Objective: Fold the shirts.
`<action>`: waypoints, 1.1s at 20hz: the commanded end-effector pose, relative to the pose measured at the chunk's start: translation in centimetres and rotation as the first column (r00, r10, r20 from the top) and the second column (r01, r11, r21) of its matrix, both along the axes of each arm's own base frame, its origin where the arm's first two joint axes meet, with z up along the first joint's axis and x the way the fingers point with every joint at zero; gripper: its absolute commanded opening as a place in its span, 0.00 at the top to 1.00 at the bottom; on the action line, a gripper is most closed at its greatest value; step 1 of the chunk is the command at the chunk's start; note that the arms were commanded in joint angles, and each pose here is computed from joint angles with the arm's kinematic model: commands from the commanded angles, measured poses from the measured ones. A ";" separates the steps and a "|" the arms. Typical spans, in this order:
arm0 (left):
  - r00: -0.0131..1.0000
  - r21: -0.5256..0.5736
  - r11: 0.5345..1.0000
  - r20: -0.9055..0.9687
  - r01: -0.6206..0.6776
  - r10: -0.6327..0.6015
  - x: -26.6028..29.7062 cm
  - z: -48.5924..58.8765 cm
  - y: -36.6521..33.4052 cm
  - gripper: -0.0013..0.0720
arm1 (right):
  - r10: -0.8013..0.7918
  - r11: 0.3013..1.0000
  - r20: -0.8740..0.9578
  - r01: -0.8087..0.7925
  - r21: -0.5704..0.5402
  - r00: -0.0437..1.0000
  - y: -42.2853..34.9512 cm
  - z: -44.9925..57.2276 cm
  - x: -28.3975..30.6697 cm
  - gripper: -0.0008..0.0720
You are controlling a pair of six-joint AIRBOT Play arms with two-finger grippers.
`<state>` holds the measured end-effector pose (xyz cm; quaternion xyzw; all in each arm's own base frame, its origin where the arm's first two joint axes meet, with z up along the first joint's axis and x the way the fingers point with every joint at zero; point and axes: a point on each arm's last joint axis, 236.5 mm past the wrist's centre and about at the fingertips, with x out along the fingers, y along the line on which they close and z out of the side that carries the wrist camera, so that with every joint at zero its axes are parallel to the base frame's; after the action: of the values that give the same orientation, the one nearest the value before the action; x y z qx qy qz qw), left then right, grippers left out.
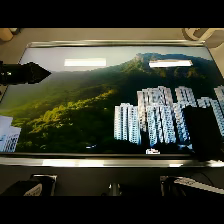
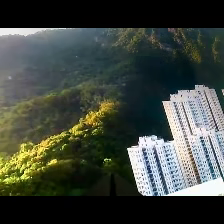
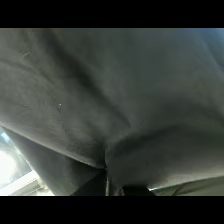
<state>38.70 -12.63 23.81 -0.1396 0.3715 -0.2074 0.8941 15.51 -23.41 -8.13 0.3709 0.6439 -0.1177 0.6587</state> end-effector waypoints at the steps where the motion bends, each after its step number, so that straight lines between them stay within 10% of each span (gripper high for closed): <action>1: 1.000 0.000 1.000 0.003 0.000 0.000 0.0 0.0 0.0 0.95 | -0.016 1.000 -0.019 0.015 -0.018 1.000 0.5 -0.6 -0.7 0.95; 4: 1.000 0.000 1.000 0.003 0.000 0.000 0.0 0.1 0.0 0.95 | 0.022 0.992 0.046 -0.016 -0.122 0.999 -2.2 1.2 0.7 0.27; 8: 0.999 0.022 1.000 0.032 0.023 -0.023 0.3 0.2 -0.2 0.96 | 0.098 0.923 0.133 -0.040 -0.384 0.986 -9.8 12.2 3.7 0.26; 13: 0.999 0.342 0.940 0.038 -0.016 0.004 4.2 -2.5 2.7 0.96 | 0.437 0.603 0.221 -0.101 -0.791 0.872 -11.9 29.4 14.5 0.26; 16: 0.990 0.628 0.771 -0.005 -0.109 0.143 7.0 -6.1 6.4 0.95 | 0.598 0.652 0.151 -0.368 -0.663 0.787 -0.3 26.0 20.3 0.26; 17: 0.981 0.631 0.772 -0.094 -0.072 0.168 6.6 -8.7 6.1 0.81 | 0.652 0.643 0.087 -0.489 -0.589 0.753 3.5 23.6 20.8 0.26; 19: 0.887 0.561 0.815 -0.439 0.145 0.145 1.8 -15.6 4.1 0.12 | 0.777 0.593 0.074 -0.687 -0.420 0.626 12.2 19.2 21.2 0.21; 22: 0.836 0.473 0.856 -0.541 0.211 0.093 -0.9 -18.8 2.6 0.15 | 0.861 0.499 0.044 -0.825 -0.266 0.507 19.4 14.5 19.4 0.20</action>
<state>40.78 -9.40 8.46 0.0768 0.5943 -0.0729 0.7972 36.97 -11.41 9.92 -0.0339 0.6126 0.1012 0.7832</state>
